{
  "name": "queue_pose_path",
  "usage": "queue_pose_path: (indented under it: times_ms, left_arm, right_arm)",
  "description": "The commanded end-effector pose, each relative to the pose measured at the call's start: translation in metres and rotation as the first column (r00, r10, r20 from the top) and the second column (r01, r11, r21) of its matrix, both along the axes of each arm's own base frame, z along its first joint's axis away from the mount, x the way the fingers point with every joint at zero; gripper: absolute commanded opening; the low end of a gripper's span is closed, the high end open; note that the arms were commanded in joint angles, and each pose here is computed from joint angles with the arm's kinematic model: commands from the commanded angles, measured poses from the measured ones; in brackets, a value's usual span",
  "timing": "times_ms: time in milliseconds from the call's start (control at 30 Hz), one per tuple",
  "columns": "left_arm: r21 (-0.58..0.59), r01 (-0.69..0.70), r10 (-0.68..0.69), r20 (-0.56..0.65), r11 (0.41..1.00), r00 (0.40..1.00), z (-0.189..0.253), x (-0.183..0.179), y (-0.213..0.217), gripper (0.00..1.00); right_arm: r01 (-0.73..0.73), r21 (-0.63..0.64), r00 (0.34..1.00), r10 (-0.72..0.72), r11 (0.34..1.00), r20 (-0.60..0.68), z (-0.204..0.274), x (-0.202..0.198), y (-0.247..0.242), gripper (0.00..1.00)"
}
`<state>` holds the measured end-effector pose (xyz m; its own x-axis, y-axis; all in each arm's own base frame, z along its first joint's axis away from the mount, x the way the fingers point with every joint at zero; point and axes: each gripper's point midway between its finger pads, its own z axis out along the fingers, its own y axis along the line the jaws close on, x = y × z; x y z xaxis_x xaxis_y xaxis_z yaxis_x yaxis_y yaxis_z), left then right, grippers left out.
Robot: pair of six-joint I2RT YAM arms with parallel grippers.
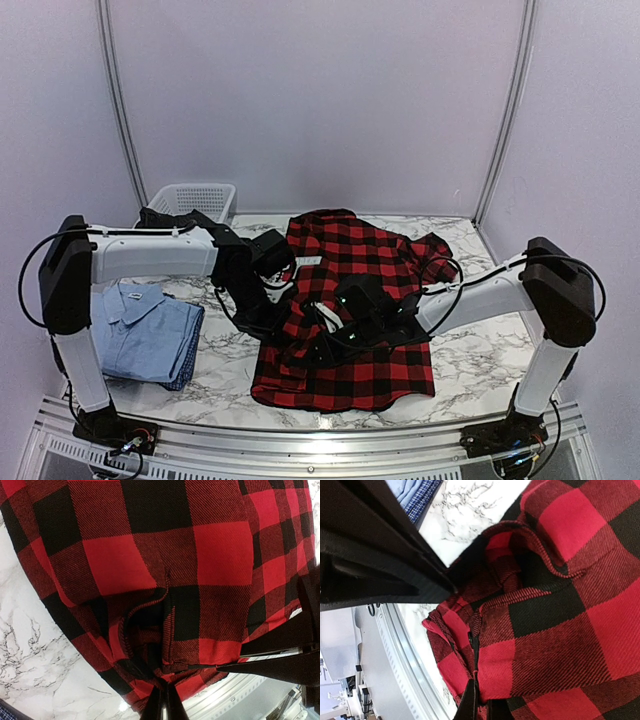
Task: Fold and stack the long sleeve shirts
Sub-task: Adjust the sleeve of the 1/3-folded shirt.
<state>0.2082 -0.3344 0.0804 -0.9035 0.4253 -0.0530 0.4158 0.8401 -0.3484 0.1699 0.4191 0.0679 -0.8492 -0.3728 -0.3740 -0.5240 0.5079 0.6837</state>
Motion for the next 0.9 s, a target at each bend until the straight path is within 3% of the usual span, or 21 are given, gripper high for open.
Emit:
queue_pose_path:
  times_ms: [0,233,400,500,567,667,867]
  left_arm:
    - [-0.009,0.033,-0.033,0.011,0.999,0.999,0.009,-0.010,0.003,0.04]
    - [0.076,-0.014,0.006,0.108,0.997,0.994,0.005,0.007,0.017,0.06]
    - [0.085,-0.016,0.006,0.119,0.996,0.993,0.002,0.012,0.015,0.07]
    - [0.074,-0.008,-0.001,0.110,0.997,0.994,0.003,0.010,0.013,0.19]
    - [0.061,-0.004,-0.004,0.117,0.998,0.993,0.008,0.010,0.012,0.29]
    - [0.036,-0.001,-0.004,0.129,0.999,0.992,0.017,0.010,0.010,0.36]
    - [0.015,-0.041,0.038,0.168,0.999,0.985,0.023,0.019,0.010,0.37]
  right_arm:
    - [-0.006,0.028,1.000,0.007,1.000,-0.015,0.004,-0.002,0.005,0.00]
    - [0.028,0.008,0.999,-0.028,1.000,0.030,0.009,0.008,0.004,0.08]
    - [0.048,-0.007,0.996,-0.048,0.999,0.076,0.016,0.018,0.000,0.25]
    - [0.067,-0.029,0.994,-0.065,0.997,0.093,0.019,0.023,-0.008,0.35]
    - [0.089,-0.033,0.990,-0.085,0.995,0.112,0.025,0.031,-0.016,0.37]
    - [0.126,-0.016,0.983,-0.123,0.992,0.135,0.037,0.047,-0.028,0.38]
    - [0.222,0.042,0.945,-0.225,0.974,0.235,0.065,0.107,-0.042,0.39]
